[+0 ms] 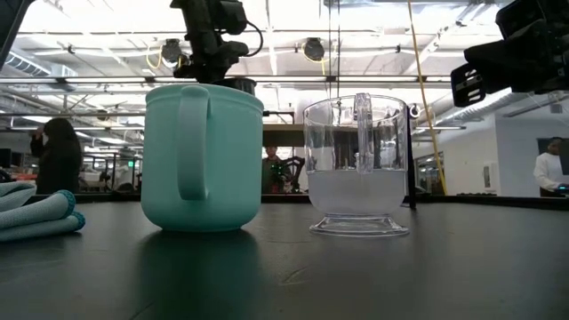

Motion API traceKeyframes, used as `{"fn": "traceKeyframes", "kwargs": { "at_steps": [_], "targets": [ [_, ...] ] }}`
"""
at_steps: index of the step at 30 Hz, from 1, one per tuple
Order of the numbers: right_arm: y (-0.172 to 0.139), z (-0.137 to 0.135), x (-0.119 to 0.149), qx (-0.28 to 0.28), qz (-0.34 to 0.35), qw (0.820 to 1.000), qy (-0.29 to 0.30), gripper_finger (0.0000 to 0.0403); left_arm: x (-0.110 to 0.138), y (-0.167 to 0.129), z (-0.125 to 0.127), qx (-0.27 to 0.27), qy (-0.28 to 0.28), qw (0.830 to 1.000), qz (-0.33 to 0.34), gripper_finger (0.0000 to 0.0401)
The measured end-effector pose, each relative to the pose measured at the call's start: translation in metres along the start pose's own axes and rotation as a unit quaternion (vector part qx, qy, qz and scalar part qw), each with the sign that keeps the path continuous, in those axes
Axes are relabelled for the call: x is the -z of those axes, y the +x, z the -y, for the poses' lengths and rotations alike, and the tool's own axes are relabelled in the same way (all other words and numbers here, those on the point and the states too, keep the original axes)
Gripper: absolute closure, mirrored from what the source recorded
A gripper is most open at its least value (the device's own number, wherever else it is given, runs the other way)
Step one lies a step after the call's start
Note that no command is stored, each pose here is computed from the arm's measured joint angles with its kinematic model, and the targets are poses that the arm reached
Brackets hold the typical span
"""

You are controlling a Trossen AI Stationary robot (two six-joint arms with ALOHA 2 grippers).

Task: Stack small to large cups/mugs on shelf
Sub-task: Put the dark blue mug on the shelf

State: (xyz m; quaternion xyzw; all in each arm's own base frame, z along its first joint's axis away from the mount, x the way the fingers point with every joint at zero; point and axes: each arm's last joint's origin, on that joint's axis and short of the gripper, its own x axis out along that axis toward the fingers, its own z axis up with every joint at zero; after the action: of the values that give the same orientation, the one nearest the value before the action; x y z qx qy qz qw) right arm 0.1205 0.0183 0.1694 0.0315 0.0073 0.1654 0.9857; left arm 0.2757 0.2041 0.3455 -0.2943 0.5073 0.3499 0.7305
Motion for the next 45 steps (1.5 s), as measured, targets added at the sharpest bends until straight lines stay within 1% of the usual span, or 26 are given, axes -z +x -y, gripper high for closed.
{"fn": "traceKeyframes", "kwargs": {
  "at_steps": [5, 10, 18, 24, 33, 45],
  "targets": [
    [0.0, 0.0, 0.0, 0.0, 0.0, 1.0, -0.004, 0.0403, 0.003, -0.01, 0.003, -0.028, 0.009, 1.0, -0.006, 0.0383],
    [0.0, 0.0, 0.0, 0.0, 0.0, 1.0, -0.004, 0.0403, 0.004, -0.013, 0.001, -0.054, 0.008, 0.998, -0.007, 0.0383],
    [0.0, 0.0, 0.0, 0.0, 0.0, 1.0, -0.004, 0.0403, 0.003, -0.013, 0.001, -0.053, 0.007, 0.999, -0.001, 0.0383],
    [0.0, 0.0, 0.0, 0.0, 0.0, 1.0, -0.004, 0.0403, -0.001, -0.013, 0.002, -0.046, 0.009, 0.999, 0.021, 0.038],
    [0.0, 0.0, 0.0, 0.0, 0.0, 1.0, -0.004, 0.0403, -0.002, -0.012, 0.003, -0.033, 0.012, 0.999, 0.019, 0.0339],
    [0.0, 0.0, 0.0, 0.0, 0.0, 1.0, -0.004, 0.0403, -0.002, -0.01, 0.004, -0.02, 0.032, 0.999, 0.021, 0.0334]
  ]
}}
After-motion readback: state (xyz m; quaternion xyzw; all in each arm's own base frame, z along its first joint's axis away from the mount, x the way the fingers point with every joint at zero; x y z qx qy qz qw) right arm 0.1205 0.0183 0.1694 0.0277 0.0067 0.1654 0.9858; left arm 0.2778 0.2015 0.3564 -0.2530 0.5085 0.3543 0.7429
